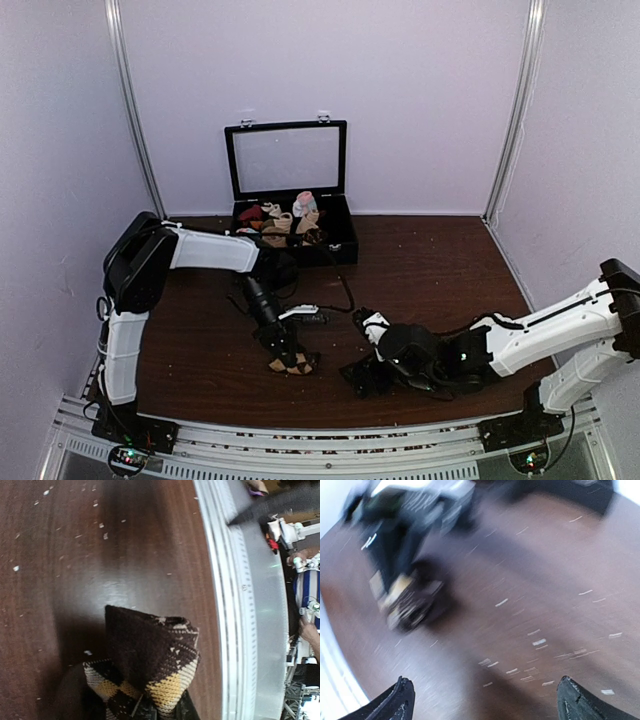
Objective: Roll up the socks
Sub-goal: Roll the sock at the center of the board.
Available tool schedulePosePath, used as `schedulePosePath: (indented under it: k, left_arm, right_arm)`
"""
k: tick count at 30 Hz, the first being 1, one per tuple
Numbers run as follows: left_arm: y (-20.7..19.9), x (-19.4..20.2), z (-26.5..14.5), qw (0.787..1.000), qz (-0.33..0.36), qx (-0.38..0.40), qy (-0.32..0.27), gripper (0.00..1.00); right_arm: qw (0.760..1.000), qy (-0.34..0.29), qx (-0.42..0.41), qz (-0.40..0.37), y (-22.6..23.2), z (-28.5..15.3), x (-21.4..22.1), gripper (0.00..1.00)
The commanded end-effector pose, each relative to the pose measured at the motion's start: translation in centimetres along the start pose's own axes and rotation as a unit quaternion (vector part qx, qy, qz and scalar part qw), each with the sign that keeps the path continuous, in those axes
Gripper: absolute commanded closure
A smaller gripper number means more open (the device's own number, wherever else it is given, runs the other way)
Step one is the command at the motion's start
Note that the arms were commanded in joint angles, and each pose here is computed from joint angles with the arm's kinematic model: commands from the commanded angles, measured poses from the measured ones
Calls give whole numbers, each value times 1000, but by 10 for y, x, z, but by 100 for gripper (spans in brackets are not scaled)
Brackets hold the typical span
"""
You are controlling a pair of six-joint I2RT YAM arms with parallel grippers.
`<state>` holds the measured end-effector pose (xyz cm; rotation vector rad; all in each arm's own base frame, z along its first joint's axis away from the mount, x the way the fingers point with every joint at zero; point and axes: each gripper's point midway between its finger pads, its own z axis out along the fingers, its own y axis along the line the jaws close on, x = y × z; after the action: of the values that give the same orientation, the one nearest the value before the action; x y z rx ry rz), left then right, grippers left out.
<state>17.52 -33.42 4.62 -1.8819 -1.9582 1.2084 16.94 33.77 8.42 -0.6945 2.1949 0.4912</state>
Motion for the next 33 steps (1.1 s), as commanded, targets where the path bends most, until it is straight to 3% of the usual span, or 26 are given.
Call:
schedulePosePath:
  k: [1, 2, 4, 7, 13, 26, 33]
  left_arm:
    - [-24, -11, -7, 998, 0, 54, -31, 100]
    - [-25, -12, -8, 998, 0, 56, -33, 100]
    - [-30, -15, -10, 997, 6, 66, -38, 100]
    - [-38, -19, -14, 995, 9, 86, -45, 100]
    - [-47, -25, -19, 993, 14, 103, -56, 100]
    - [-83, -35, -41, 987, 38, 140, -71, 100]
    - [-94, -38, -47, 987, 44, 136, -78, 100]
  right_arm:
    - [986, -68, 150, 36, -65, -18, -30, 0]
    - [991, -77, 103, 33, -54, -16, -36, 0]
    - [994, -101, 14, -45, -18, -19, -46, 0]
    - [974, -119, -58, -182, 30, -26, -44, 0]
    - [936, -120, -201, -263, 96, -39, -58, 6]
    - [920, -86, -172, -341, 115, 2, -70, 16]
    - [921, -90, -125, -357, 107, 12, -81, 40]
